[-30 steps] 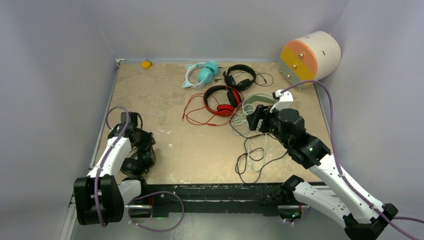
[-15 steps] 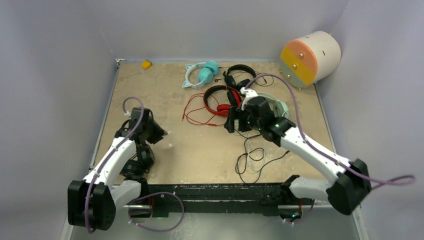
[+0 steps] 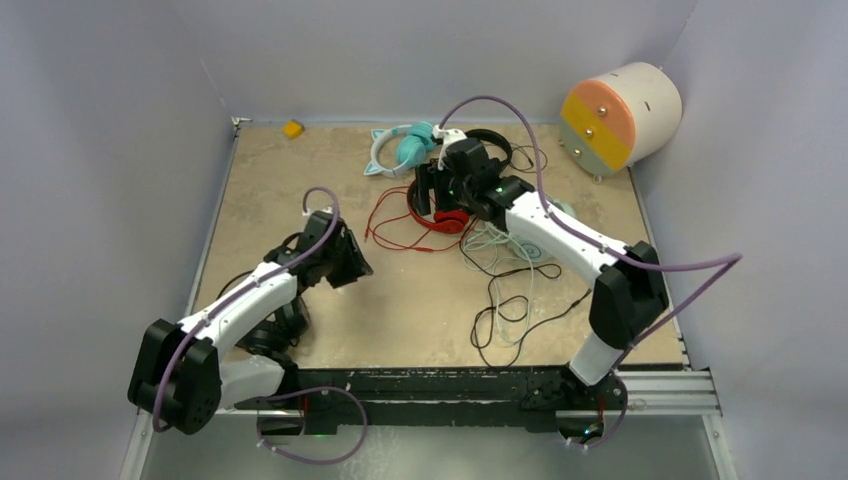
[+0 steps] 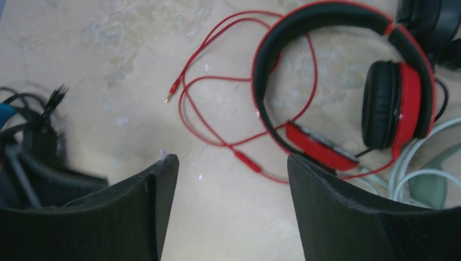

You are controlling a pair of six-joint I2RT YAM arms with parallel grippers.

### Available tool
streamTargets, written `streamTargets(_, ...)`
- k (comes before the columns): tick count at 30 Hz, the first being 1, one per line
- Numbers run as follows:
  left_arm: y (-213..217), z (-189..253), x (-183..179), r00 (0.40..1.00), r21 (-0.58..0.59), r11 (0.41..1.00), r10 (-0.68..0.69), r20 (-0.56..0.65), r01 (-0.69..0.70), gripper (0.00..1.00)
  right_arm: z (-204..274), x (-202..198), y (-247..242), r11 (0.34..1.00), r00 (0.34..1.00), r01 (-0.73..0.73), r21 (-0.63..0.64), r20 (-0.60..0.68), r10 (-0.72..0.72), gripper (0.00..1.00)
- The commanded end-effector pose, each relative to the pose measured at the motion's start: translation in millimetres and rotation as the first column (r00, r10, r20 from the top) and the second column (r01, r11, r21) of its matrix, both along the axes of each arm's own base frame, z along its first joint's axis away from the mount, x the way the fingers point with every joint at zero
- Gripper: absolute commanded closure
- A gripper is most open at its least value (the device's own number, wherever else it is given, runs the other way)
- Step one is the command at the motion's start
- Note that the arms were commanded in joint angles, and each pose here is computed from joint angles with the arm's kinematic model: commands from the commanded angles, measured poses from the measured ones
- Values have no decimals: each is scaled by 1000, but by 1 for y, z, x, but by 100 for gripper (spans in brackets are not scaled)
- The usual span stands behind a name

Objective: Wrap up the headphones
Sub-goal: Move the headphones to the corner of the board, then move the headphones to the center of the board.

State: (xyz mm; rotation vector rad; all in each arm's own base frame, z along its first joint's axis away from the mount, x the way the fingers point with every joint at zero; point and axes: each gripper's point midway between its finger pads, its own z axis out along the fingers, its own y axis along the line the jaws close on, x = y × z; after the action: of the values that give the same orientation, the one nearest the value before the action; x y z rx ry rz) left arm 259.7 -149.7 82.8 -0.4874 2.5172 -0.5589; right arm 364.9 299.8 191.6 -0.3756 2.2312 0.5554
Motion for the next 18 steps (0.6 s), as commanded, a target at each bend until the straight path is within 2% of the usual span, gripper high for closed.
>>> streamTargets(1, 8, -14, -24, 993, 85, 991, 110, -50, -105, 61, 0, 27, 1, 996, 999, 18, -87, 42, -15, 26)
streamTargets(5, 6, -34, -25, 992, 83, 991, 112, -62, -106, 61, -17, 57, 8, 985, 998, 37, -170, 52, -28, 27)
streamTargets(9, 13, -45, -25, 987, 138, 983, 136, -89, -123, 64, -28, 75, 19, 976, 999, 12, -219, 51, -1, 30)
streamTargets(11, 23, -49, -38, 966, 169, 968, 213, -148, -188, 67, -34, 76, 24, 972, 999, -5, -234, 31, 13, 31)
streamTargets(14, 48, -50, -59, 903, 260, 910, 378, -207, -321, 68, -42, 81, 26, 967, 999, -6, -254, 39, 17, 32)
streamTargets(18, 69, -45, -69, 845, 348, 842, 496, -200, -412, 63, -60, 88, 24, 954, 1000, 4, -299, 29, 5, 31)
